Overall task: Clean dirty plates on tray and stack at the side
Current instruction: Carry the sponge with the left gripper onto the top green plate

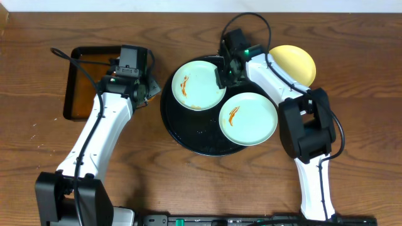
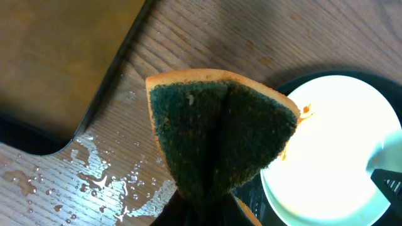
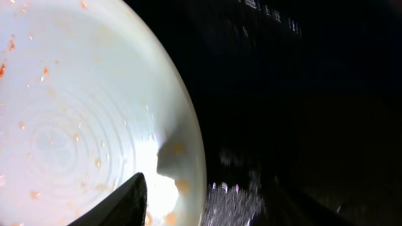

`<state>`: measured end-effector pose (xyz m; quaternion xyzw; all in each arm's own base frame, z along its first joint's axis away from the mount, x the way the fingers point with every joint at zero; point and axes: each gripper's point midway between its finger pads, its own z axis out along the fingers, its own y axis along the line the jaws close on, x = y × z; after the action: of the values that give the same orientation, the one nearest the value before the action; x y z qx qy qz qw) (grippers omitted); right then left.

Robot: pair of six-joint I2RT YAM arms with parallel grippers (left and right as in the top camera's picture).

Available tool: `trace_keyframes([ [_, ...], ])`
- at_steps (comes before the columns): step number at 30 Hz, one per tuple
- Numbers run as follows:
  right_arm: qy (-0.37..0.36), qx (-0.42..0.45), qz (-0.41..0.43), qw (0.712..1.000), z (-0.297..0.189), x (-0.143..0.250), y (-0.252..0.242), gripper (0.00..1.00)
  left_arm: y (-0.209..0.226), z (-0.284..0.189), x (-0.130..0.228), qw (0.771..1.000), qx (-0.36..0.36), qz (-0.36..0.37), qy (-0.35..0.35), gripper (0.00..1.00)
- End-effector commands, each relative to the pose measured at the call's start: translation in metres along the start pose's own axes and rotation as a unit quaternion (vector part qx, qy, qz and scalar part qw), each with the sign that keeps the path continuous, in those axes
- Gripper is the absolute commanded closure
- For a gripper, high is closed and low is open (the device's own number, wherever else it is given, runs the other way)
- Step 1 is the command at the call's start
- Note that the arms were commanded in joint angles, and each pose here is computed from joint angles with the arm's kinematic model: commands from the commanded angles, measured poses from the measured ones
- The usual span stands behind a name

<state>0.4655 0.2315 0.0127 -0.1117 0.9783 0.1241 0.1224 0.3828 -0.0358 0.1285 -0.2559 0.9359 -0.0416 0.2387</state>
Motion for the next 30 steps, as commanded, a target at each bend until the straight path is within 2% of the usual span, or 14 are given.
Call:
trace_keyframes([
  [1, 0.021, -0.052, 0.074, 0.996, -0.004, 0.004, 0.015, 0.45, 0.001, 0.004, 0.003, 1.0, -0.003, 0.008, 0.005, 0.92],
  [6, 0.046, -0.041, 0.102, 0.993, -0.002, 0.018, 0.024, 0.55, 0.0, 0.004, 0.002, 1.0, -0.001, 0.008, 0.002, 0.92],
  [10, 0.045, -0.003, 0.116, 0.992, 0.0, 0.023, 0.02, 0.59, 0.0, 0.004, 0.001, 1.0, 0.0, 0.007, 0.001, 0.92],
  [18, 0.038, 0.039, 0.128, 0.99, 0.003, 0.025, 0.011, 0.97, 0.0, 0.004, 0.001, 1.0, 0.0, 0.007, 0.001, 0.92],
  [21, 0.027, 0.054, 0.119, 0.991, 0.003, 0.021, 0.005, 0.99, 0.0, 0.004, 0.001, 1.0, 0.0, 0.007, 0.001, 0.92],
  [24, 0.013, 0.047, 0.071, 0.996, 0.004, 0.012, 0.006, 0.99, -0.001, 0.005, 0.002, 1.0, 0.001, 0.008, 0.003, 0.92],
  [27, -0.002, 0.042, 0.029, 0.999, 0.004, 0.004, 0.008, 0.99, -0.006, 0.008, 0.008, 1.0, 0.017, 0.008, 0.021, 0.92],
  [30, -0.007, 0.041, 0.026, 0.999, 0.004, 0.001, 0.009, 0.99, -0.014, 0.016, 0.017, 0.998, 0.035, 0.01, 0.045, 0.92],
])
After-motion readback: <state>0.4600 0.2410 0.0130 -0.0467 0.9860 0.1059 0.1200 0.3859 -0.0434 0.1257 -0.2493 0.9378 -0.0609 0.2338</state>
